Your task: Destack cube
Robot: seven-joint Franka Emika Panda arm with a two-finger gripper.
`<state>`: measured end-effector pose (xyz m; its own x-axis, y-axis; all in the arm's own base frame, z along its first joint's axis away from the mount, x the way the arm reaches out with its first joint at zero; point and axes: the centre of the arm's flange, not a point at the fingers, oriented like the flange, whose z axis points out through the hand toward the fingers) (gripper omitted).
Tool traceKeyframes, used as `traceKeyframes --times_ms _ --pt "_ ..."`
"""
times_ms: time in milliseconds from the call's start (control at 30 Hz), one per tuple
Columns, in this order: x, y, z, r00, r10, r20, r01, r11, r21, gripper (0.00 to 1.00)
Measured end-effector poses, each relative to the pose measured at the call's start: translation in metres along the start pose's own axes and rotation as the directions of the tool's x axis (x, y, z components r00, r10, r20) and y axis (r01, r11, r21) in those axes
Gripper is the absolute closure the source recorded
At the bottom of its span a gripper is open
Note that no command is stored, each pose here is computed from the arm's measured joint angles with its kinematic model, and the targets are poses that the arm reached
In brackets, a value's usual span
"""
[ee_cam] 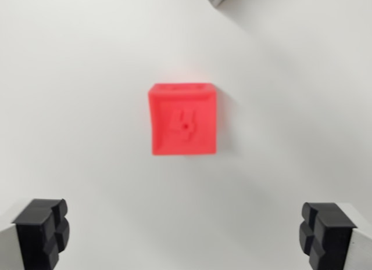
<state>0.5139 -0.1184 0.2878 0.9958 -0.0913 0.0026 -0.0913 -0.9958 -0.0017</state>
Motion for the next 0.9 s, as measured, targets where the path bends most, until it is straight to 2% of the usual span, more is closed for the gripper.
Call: traceKeyframes --times_ms 267,433,533,633,900 --pt "0.0 0.0 -0.034 1.0 0.0 0.0002 0.0 1.0 0.0007 0.0" --pt "0.001 0.0 -0.055 1.0 -0.001 -0.0014 0.001 1.0 0.0009 0.0" --pt "0.001 0.0 -0.065 1.0 -0.001 0.0001 0.001 1.0 0.0012 0.0" --pt "0.001 0.0 -0.077 1.0 -0.001 -0.0011 0.001 1.0 0.0012 0.0" --pt "0.001 0.0 -0.101 1.0 -0.001 -0.0009 0.001 1.0 0.0016 0.0"
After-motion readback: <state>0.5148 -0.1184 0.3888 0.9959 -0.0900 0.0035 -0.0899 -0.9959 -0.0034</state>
